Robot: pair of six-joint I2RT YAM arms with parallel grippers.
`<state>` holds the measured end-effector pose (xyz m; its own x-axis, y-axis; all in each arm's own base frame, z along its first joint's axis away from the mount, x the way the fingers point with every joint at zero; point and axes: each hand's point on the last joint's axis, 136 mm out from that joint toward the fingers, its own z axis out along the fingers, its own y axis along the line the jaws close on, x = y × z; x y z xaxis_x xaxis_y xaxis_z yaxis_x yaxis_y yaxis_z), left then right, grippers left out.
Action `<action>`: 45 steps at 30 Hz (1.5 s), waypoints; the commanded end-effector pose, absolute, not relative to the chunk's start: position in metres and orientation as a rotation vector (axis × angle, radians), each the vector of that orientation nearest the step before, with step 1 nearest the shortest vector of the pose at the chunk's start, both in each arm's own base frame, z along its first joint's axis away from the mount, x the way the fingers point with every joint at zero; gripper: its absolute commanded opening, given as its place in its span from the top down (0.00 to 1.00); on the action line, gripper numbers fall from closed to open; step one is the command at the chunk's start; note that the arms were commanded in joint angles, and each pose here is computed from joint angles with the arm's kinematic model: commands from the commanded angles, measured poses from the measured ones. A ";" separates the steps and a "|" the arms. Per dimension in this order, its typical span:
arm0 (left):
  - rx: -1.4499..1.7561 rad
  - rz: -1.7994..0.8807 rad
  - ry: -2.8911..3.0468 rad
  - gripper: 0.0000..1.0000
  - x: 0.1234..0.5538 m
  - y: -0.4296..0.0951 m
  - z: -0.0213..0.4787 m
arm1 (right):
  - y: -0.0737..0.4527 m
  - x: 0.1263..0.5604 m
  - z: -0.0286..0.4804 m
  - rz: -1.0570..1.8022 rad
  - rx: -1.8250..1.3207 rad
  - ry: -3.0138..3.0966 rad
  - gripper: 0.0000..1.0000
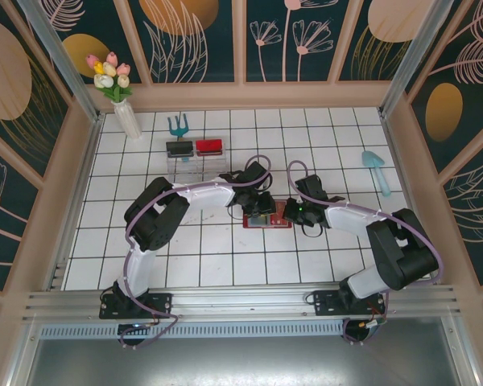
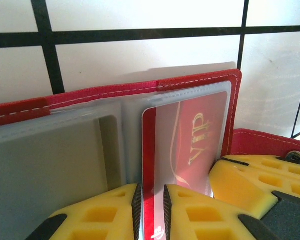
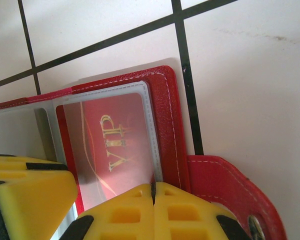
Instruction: Take the credit cards out of the card holder
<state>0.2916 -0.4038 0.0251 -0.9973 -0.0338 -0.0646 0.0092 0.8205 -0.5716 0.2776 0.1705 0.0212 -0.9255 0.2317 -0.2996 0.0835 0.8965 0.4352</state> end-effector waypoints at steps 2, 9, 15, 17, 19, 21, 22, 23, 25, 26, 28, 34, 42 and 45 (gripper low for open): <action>0.025 -0.971 2.950 0.77 0.281 -0.406 0.018 | 0.164 0.261 0.000 0.547 0.245 2.799 0.98; -0.013 -0.654 2.990 0.77 0.288 -0.374 0.010 | 0.152 0.259 -0.009 0.425 0.273 2.837 1.00; 0.025 -0.790 2.984 0.76 0.282 -0.387 0.013 | 0.150 0.257 -0.012 0.402 0.276 2.850 1.00; 0.030 -0.930 2.967 0.76 0.279 -0.401 0.014 | 0.152 0.257 -0.013 0.411 0.274 2.854 1.00; 0.035 -0.981 2.953 0.76 0.279 -0.407 0.015 | 0.153 0.258 -0.012 0.416 0.270 2.853 1.00; 0.040 -0.998 2.947 0.76 0.280 -0.409 0.016 | 0.154 0.258 -0.011 0.422 0.267 2.850 1.00; 0.047 -1.015 2.942 0.76 0.280 -0.411 0.017 | 0.153 0.258 -0.011 0.422 0.266 2.849 1.00; 0.052 -1.034 2.939 0.77 0.279 -0.413 0.018 | 0.153 0.258 -0.011 0.422 0.266 2.849 1.00; 0.058 -1.068 2.928 0.79 0.278 -0.416 0.021 | 0.153 0.257 -0.011 0.423 0.266 2.850 1.00; 0.058 -1.075 2.921 0.80 0.279 -0.416 0.022 | 0.154 0.257 -0.011 0.425 0.267 2.852 1.00; 0.058 -1.078 2.914 0.84 0.278 -0.415 0.023 | 0.154 0.257 -0.011 0.431 0.266 2.851 1.00; 0.066 -1.084 2.900 0.89 0.277 -0.412 0.028 | 0.154 0.255 -0.014 0.447 0.282 2.856 1.00; 0.061 -1.119 2.879 1.00 0.276 -0.409 0.035 | 0.152 0.254 -0.015 0.446 0.293 2.858 1.00; 0.059 -1.127 2.872 1.00 0.275 -0.405 0.039 | 0.149 0.254 -0.017 0.444 0.316 2.860 1.00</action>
